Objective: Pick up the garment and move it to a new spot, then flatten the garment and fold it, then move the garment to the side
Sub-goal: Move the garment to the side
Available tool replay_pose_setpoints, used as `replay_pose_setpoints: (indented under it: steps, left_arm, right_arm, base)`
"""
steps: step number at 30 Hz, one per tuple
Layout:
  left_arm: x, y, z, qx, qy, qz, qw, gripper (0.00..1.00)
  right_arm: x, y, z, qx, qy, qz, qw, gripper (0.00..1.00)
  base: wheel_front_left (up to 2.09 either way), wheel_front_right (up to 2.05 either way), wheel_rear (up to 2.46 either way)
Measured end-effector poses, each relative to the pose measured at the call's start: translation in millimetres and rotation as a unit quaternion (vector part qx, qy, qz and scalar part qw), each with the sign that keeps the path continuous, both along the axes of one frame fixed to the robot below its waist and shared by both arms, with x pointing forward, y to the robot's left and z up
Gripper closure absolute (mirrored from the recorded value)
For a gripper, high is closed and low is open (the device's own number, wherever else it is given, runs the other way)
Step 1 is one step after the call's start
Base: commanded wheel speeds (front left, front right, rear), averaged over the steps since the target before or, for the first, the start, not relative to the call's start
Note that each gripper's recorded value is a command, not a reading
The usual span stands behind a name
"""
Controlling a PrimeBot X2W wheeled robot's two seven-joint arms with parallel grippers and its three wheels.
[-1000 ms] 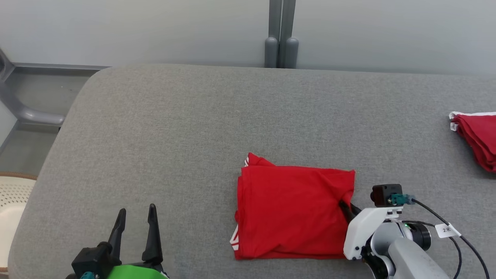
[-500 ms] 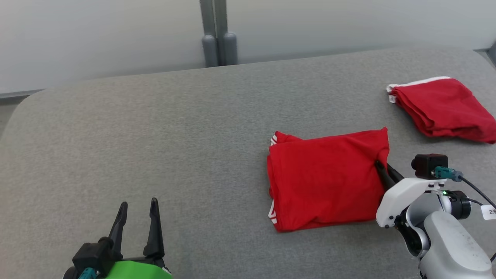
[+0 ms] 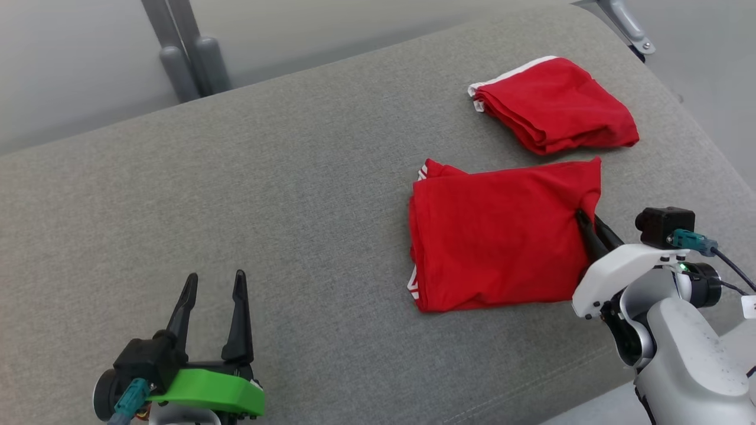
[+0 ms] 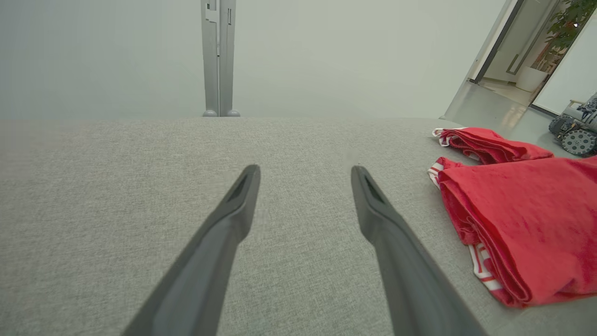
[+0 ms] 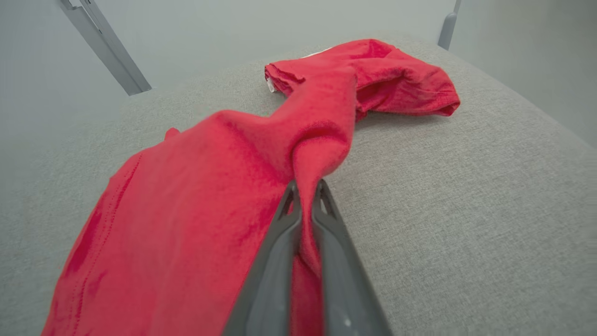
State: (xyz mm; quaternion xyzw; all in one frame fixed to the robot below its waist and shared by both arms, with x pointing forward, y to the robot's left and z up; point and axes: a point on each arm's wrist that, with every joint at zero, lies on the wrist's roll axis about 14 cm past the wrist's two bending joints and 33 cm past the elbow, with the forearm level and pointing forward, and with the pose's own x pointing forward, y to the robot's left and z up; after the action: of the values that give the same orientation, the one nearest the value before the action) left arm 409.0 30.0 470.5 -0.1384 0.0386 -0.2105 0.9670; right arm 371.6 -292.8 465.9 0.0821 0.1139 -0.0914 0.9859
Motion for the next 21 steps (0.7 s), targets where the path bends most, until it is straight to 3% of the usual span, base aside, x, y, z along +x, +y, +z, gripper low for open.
replay_pose_setpoints:
  steps: [6,15,21]
  left_arm:
    - [3.4,-5.8,-13.6,0.001,0.018,-0.008,1.000,0.00]
    - [0.4,16.3,-12.2,0.001,0.019,0.026,0.999,0.00]
    - [-1.9,33.1,-11.1,0.000,0.019,0.051,0.999,0.00]
  right_arm:
    - [12.3,-2.2,7.3,-0.006,-0.009,-0.002,1.000,1.00]
    - [77.0,12.6,65.6,-0.038,-0.061,0.041,0.997,1.00]
    - [108.4,5.7,87.5,-0.086,-0.052,0.055,0.993,1.00]
  base:
    - [0.00,0.00,0.00]
    - [0.00,0.00,0.00]
    - [0.00,0.00,0.00]
